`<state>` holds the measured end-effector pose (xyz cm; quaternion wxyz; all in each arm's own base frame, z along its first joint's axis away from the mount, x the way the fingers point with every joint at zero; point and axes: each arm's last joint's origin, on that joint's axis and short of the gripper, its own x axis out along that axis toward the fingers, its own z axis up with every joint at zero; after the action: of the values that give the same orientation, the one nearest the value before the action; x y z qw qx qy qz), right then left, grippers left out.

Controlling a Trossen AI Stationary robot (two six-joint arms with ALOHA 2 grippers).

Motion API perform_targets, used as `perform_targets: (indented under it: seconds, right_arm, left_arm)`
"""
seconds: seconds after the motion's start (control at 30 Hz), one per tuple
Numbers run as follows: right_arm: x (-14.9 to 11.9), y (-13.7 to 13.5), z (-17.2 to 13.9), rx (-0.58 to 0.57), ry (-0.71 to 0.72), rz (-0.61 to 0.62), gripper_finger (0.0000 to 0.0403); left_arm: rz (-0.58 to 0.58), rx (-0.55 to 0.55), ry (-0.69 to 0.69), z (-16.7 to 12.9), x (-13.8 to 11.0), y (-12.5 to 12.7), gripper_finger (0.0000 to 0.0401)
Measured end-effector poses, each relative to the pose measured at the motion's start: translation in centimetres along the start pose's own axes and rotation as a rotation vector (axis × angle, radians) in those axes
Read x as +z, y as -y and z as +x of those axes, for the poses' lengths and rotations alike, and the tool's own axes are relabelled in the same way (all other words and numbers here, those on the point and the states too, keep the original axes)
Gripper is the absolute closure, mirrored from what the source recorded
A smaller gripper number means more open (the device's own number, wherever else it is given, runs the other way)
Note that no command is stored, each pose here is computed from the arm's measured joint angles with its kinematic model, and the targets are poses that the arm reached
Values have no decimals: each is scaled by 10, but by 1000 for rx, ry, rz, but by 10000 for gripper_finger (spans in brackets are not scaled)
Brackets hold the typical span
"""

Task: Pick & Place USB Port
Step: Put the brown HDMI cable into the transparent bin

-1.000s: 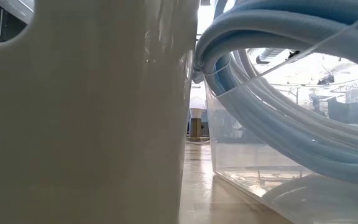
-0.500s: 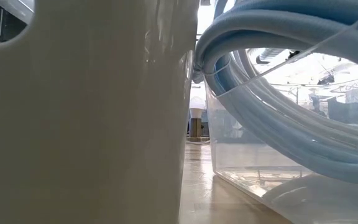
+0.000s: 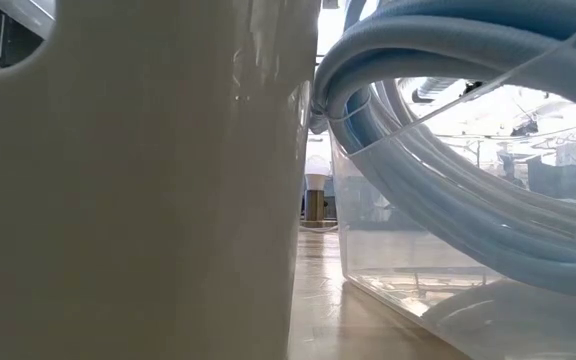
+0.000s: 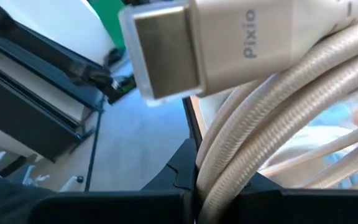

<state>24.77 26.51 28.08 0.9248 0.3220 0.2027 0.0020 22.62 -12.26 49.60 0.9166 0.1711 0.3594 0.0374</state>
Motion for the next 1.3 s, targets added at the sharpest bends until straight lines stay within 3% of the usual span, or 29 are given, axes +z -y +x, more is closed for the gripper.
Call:
perform_targets:
  seconds: [0.4,1.3]
  right_arm:
    - [-20,16,9,-153,-115,48,393]
    - [-19,22,18,-119,-295,118,393]
  left_arm:
    - [-4,-5,0,0,0,0,339]
    - [-23,-23,-3,0,0,1,339]
